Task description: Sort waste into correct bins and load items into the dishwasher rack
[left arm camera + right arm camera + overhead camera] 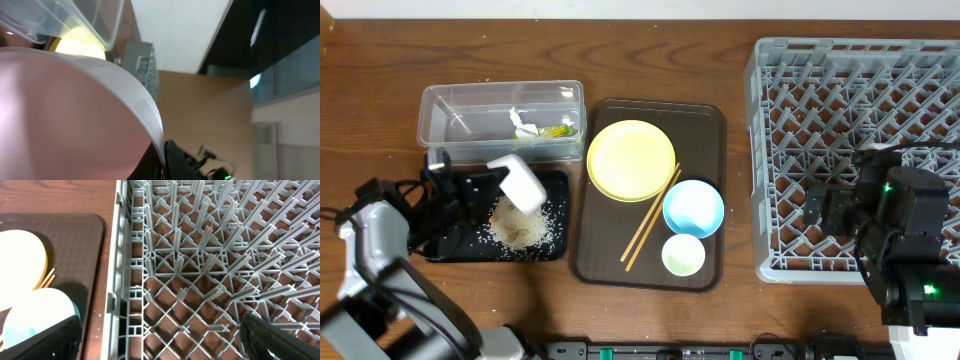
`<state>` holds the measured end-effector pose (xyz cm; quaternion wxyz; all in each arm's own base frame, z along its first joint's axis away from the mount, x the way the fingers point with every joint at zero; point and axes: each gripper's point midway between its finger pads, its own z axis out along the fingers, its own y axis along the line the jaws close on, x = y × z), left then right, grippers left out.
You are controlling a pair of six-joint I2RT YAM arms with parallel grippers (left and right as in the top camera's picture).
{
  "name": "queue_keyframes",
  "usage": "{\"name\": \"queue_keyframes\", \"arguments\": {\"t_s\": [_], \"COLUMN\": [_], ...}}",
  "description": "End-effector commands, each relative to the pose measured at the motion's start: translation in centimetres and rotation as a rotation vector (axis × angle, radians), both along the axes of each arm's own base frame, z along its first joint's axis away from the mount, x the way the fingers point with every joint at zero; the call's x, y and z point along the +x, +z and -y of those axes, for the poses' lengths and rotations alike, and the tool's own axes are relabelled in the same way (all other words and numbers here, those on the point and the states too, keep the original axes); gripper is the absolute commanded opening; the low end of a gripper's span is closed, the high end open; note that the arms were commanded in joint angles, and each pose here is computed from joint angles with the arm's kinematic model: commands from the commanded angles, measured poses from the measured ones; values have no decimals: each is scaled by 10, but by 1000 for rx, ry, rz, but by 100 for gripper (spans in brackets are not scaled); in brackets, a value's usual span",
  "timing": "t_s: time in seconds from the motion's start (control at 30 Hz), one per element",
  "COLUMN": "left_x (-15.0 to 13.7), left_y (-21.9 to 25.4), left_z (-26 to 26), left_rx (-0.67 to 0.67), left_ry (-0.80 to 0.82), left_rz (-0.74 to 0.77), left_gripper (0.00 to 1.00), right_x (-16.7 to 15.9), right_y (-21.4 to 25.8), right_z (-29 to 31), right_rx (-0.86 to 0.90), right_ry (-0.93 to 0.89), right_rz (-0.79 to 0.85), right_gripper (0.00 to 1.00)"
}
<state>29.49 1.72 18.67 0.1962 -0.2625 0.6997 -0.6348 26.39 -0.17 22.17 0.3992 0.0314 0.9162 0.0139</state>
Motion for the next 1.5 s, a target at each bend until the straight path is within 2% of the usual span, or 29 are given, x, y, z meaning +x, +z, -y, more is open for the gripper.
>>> {"name": "queue_keyframes", "arguments": {"t_s": [0.0,0.13,0.43,0.63,0.8,1.2,1.27,1.3,1.33,1.47], "left_x": [-10,-25,-44,-50,-53,-57,-57,-57,-57,-52], "left_y": [1,-13,-58,-80,-100,-129,-129,-129,-129,-118], "left_z": [26,62,136,167,170,193,193,193,193,195], "left_rx": [184,412,793,1004,1162,1180,1181,1181,1181,1180], "left_ry": [-96,-258,-573,-653,-662,-743,-743,-743,-742,-733], "left_rz": [36,20,-26,-22,-72,-94,-94,-94,-93,-64], "left_gripper": [6,6,6,6,6,8,18,30,34,42], "right_x": [0,0,0,0,0,1,1,1,0,0], "right_y": [8,8,8,8,8,8,8,8,8,8], "right_z": [3,3,3,3,3,3,3,3,3,3], "right_rx": [0,0,0,0,0,0,0,0,0,0], "right_ry": [-15,-15,-14,-14,-14,-15,-15,-14,-15,-15], "right_rz": [21,21,20,20,21,21,21,22,21,21], "right_gripper": [99,99,99,99,99,99,99,99,99,99]}}
